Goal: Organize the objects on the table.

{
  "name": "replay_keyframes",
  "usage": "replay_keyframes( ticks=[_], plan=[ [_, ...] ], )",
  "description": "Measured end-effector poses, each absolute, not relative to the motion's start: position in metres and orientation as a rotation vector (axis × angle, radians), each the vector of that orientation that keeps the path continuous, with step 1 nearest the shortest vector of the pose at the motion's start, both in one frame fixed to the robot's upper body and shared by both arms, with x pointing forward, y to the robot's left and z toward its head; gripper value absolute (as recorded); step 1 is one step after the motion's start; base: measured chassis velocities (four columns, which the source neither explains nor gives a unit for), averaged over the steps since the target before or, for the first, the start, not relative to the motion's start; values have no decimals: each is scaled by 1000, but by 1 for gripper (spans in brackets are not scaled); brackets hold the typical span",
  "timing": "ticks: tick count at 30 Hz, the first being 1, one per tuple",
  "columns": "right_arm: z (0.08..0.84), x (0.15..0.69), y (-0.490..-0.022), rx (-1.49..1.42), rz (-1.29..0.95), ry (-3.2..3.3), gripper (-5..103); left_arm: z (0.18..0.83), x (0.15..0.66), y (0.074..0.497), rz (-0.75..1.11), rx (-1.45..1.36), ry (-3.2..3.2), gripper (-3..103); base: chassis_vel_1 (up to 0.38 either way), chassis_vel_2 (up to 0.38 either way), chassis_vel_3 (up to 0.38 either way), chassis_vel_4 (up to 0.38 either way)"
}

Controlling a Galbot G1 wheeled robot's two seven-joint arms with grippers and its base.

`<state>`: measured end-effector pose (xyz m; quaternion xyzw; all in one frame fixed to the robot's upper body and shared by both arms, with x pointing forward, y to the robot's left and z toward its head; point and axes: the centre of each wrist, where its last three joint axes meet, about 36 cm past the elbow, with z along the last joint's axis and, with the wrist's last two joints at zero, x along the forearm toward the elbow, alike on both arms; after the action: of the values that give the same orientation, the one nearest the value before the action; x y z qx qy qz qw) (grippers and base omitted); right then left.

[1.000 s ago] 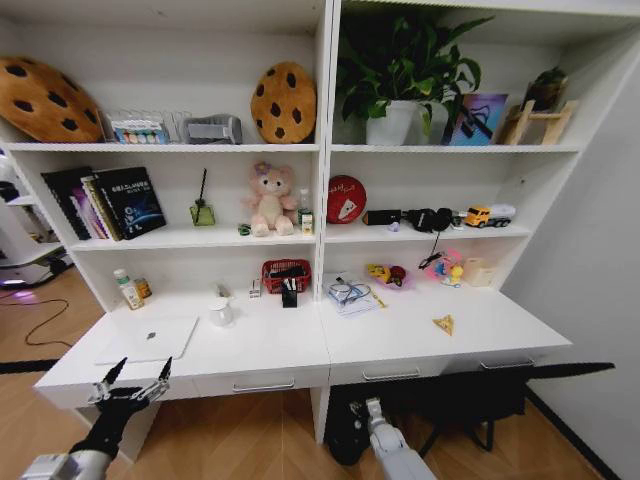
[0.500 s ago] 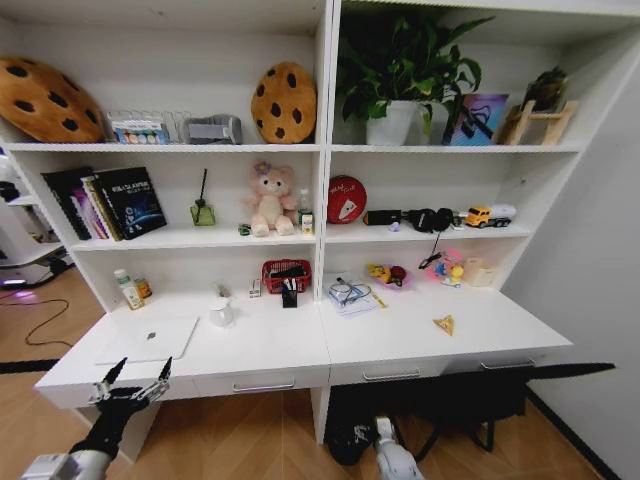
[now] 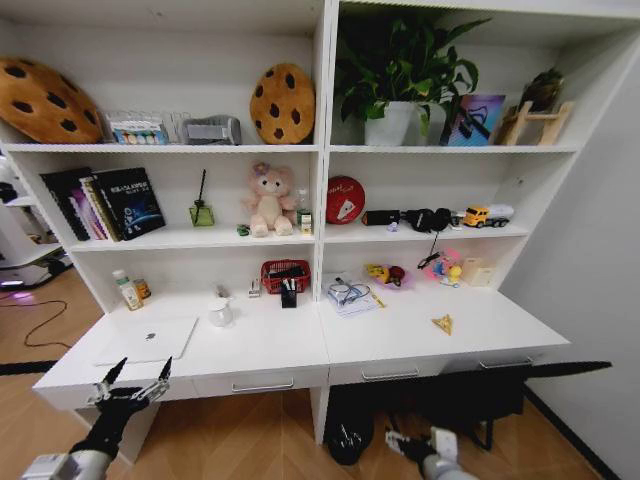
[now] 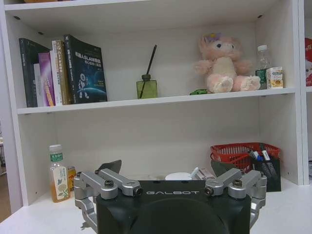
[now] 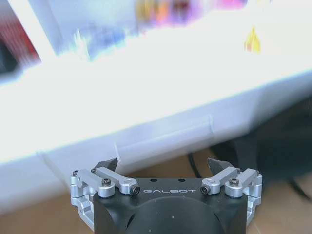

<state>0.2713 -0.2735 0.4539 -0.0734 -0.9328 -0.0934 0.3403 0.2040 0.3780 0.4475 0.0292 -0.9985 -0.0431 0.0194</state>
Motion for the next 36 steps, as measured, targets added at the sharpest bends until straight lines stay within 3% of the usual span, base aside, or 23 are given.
replay_keyframes(
  ticks=[5, 8, 9, 11, 12, 25, 36],
  plan=[
    [518, 304, -297, -139, -237, -2691, 100, 447, 204, 378, -133, 91, -3099, 100, 0, 0, 0, 0],
    [508, 339, -334, -255, 139, -2925, 100, 447, 204, 378, -133, 91, -3099, 100, 0, 0, 0, 0],
    [508, 339, -334, -255, 139, -2925, 100, 447, 204, 378, -133, 91, -3099, 100, 0, 0, 0, 0],
    [494, 352, -362, -305, 416, -2967, 100, 447, 204, 378, -134, 91, -3099, 100, 0, 0, 0, 0],
    [489, 354, -370, -322, 446, -2955, 100, 447, 204, 378, -134, 91, -3099, 100, 0, 0, 0, 0],
    [454, 354, -398, -380, 267, -2890, 100, 448, 204, 378, -134, 91, -3099, 100, -44, -46, 52, 50],
    [442, 357, -374, -296, 162, -2894, 100, 447, 204, 378, -133, 90, -3099, 100, -208, -199, 196, 184]
  ],
)
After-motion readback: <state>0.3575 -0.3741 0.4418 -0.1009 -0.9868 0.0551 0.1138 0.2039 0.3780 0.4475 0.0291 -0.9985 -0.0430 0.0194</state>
